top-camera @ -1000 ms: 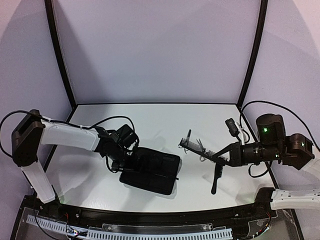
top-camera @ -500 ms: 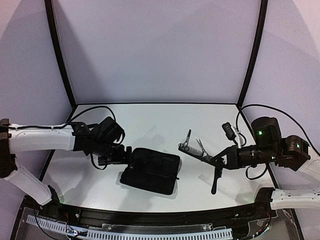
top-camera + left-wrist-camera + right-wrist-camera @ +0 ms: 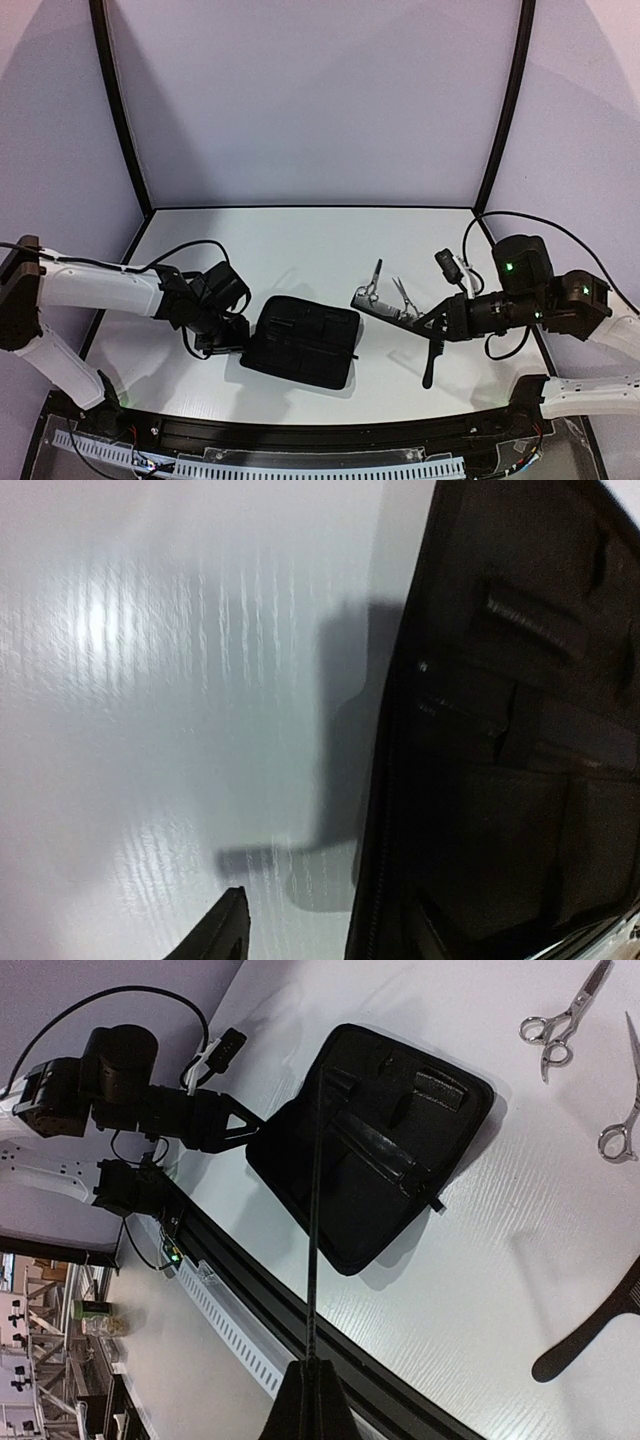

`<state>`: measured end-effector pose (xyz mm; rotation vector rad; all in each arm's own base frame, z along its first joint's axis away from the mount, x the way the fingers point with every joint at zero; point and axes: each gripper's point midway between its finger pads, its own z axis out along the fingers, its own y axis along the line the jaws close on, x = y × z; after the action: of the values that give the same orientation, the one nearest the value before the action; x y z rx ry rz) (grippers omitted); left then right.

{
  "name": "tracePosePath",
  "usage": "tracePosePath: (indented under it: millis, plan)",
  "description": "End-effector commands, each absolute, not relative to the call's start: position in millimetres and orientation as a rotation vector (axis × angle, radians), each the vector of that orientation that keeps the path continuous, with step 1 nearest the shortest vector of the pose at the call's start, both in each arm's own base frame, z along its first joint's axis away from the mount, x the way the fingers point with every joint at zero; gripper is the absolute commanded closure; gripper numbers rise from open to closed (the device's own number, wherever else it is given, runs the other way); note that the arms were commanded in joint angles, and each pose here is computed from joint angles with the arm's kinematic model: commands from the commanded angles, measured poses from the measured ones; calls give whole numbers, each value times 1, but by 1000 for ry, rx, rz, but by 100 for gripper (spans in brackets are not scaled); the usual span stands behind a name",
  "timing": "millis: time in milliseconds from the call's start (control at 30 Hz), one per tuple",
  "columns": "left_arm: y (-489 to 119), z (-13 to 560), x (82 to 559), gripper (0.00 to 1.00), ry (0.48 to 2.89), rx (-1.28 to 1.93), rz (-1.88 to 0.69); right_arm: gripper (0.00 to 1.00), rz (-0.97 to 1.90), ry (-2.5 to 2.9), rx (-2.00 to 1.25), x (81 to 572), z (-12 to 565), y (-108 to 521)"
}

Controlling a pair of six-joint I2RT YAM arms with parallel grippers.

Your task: Sort the hair-cutting tools

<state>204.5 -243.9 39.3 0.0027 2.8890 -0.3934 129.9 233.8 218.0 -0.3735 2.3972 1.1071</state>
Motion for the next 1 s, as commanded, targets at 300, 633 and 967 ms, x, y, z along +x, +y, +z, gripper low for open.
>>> tracePosePath:
  millis: [300,633,967]
  plan:
    - [-245,-1,180,70,2981,-12,-391,100,1144,2413,-373,130,206,241]
    - [-225,-17,164,98,3020,-4,-142,100,1257,2585,-431,108,170,258]
    - [-222,-29,153,99,3013,12,-7,100,1389,2703,-326,104,134,278]
